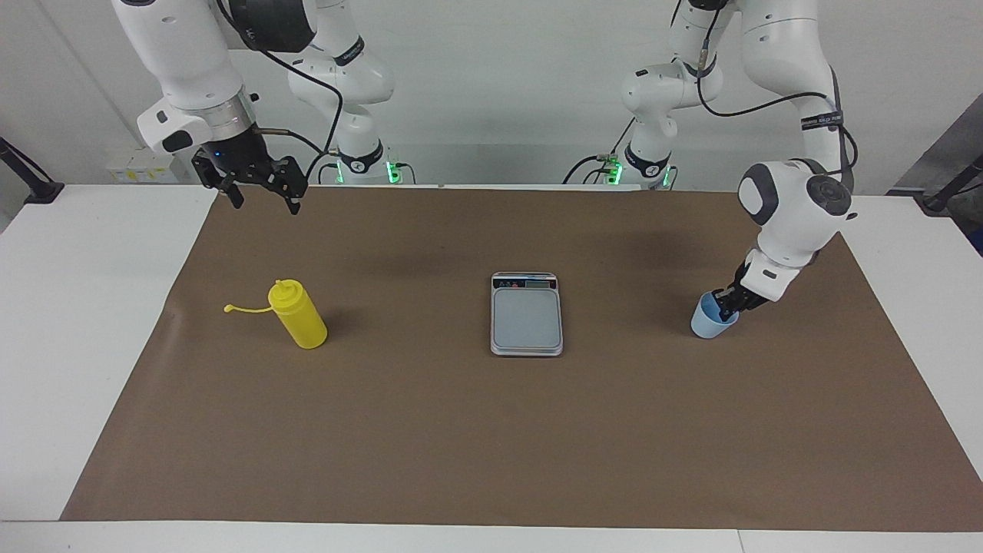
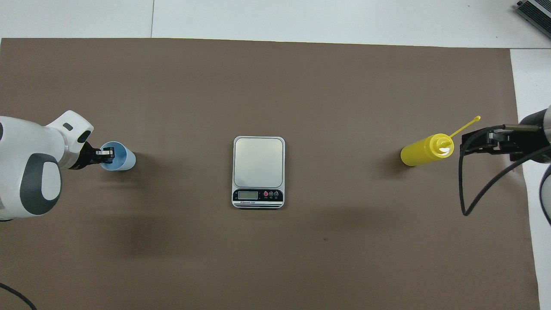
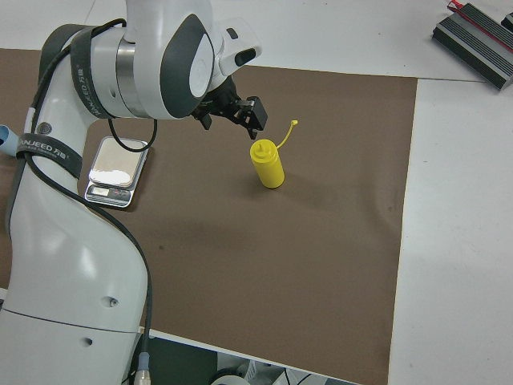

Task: Pour seasoning into cup on scale with both arms
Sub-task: 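Carry the blue cup with the left gripper onto the scale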

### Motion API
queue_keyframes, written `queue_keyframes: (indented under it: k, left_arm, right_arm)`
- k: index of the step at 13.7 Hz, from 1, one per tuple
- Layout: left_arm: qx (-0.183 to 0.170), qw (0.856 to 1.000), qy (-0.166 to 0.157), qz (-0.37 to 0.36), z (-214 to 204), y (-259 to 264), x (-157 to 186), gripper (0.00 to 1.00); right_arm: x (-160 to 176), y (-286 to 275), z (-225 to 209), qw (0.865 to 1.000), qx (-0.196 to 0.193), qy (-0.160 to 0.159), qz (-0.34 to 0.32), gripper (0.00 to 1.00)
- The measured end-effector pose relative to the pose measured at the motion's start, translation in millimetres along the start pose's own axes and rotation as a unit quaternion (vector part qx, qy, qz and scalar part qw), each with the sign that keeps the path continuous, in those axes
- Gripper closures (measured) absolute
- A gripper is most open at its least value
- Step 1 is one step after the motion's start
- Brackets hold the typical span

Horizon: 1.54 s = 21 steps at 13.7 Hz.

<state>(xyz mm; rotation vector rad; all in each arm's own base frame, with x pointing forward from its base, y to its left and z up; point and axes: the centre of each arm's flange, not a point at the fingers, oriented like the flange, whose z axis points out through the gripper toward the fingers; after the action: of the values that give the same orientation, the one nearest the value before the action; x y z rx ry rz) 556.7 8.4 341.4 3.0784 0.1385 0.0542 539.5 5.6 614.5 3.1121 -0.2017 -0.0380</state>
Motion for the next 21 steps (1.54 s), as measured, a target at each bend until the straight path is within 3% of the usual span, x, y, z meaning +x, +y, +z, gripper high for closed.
queue_keyframes:
  k: [3, 7, 11, 14, 21]
  left_arm:
    - [-0.001, 1.000, 0.000, 0.001, -29, 2, 16, 0.96]
    - [-0.005, 1.000, 0.018, 0.010, -102, 13, 45, 0.96]
    - [-0.010, 0.999, 0.020, 0.032, -152, 62, 52, 0.96]
    - [-0.008, 0.999, 0.020, 0.031, -156, 130, 40, 0.96]
    - [-0.018, 0.999, 0.013, 0.036, -132, 296, -27, 0.96]
  right_arm:
    - [0, -1, 0, 1.000, 0.000, 0.000, -0.001, 0.00]
    - [0, -2, 1, 1.000, 0.000, -0.001, -0.002, 0.00]
    - [0, -2, 1, 1.000, 0.000, -0.001, -0.002, 0.00]
    - [0, -1, 1, 1.000, 0.000, -0.001, -0.001, 0.00]
    - [0, 3, 1, 1.000, 0.000, -0.001, 0.003, 0.00]
